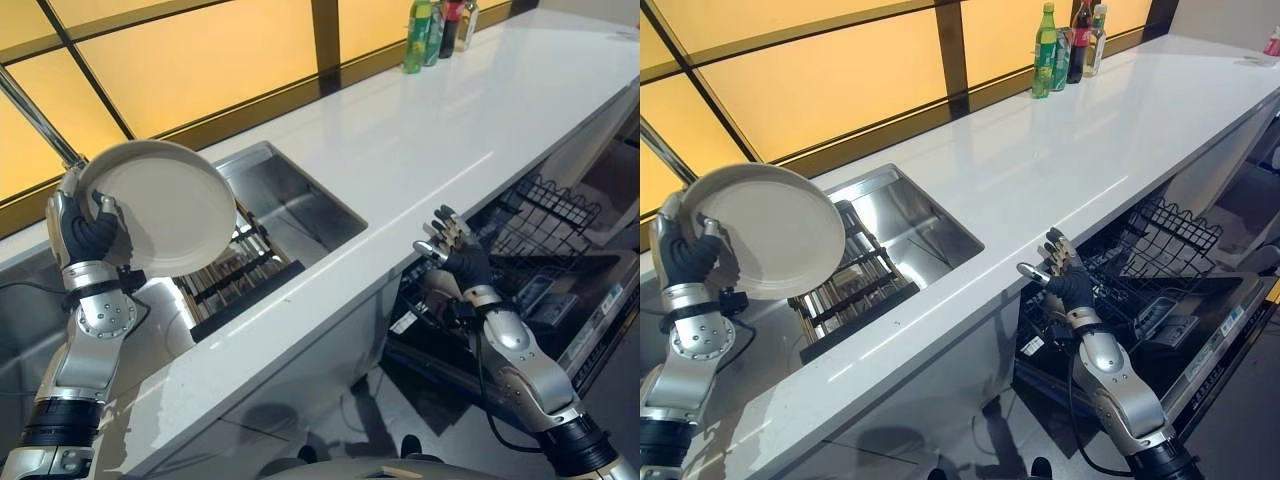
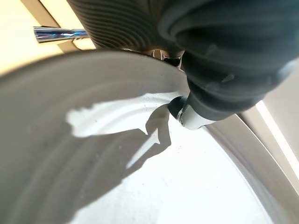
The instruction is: Pick up plates and place into dishwasher.
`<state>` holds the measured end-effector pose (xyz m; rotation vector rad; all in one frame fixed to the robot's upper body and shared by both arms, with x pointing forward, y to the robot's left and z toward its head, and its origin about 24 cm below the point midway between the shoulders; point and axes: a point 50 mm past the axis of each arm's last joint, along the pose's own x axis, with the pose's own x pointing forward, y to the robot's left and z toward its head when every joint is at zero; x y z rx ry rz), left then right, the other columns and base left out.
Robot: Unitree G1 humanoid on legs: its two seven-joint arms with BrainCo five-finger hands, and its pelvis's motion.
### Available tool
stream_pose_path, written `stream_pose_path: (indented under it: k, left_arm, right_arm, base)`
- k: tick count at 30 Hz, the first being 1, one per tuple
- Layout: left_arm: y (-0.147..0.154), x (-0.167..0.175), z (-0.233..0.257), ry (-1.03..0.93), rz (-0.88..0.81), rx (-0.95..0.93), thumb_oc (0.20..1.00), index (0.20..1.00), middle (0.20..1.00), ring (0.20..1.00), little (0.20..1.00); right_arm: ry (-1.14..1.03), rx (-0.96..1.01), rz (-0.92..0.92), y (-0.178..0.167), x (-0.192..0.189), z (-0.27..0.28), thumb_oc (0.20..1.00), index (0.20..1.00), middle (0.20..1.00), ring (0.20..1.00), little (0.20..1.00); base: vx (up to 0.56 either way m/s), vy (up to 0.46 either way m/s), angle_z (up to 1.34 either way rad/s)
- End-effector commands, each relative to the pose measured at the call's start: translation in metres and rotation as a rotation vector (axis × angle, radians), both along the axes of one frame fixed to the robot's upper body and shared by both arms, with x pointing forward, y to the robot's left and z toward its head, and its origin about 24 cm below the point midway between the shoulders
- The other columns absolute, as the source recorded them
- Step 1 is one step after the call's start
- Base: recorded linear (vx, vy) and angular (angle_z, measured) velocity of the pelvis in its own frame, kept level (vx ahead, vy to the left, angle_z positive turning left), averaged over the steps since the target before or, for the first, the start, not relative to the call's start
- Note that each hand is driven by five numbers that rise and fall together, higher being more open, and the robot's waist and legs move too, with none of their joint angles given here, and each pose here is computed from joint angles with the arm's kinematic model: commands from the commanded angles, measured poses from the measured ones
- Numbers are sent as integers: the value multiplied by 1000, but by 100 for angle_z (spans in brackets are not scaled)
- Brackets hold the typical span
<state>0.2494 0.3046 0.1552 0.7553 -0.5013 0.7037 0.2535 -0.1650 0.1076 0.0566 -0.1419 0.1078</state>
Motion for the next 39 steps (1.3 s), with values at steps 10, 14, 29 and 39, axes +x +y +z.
stream_pose_path:
  k: [10,14,29,39]
  left_arm:
    - [-36,9,58,-335,-172,67,200,200,200,200,200]
    - [-57,17,55,-313,-267,57,200,200,200,200,200]
    - [-137,35,54,-316,-542,-91,200,200,200,200,200]
    - [-161,34,56,-314,-651,-151,200,200,200,200,200]
  right_arm:
    - [-567,48,242,41,2,115,1000,1000,1000,1000,1000]
    - [-608,61,325,54,-1,126,1000,1000,1000,1000,1000]
    - [-349,123,579,129,1,101,1000,1000,1000,1000,1000]
    - [-306,105,627,151,-1,97,1000,1000,1000,1000,1000]
  base:
    - [-21,-57,6]
    - [-26,-57,0]
    - [-9,-9,1]
    - [0,0,0]
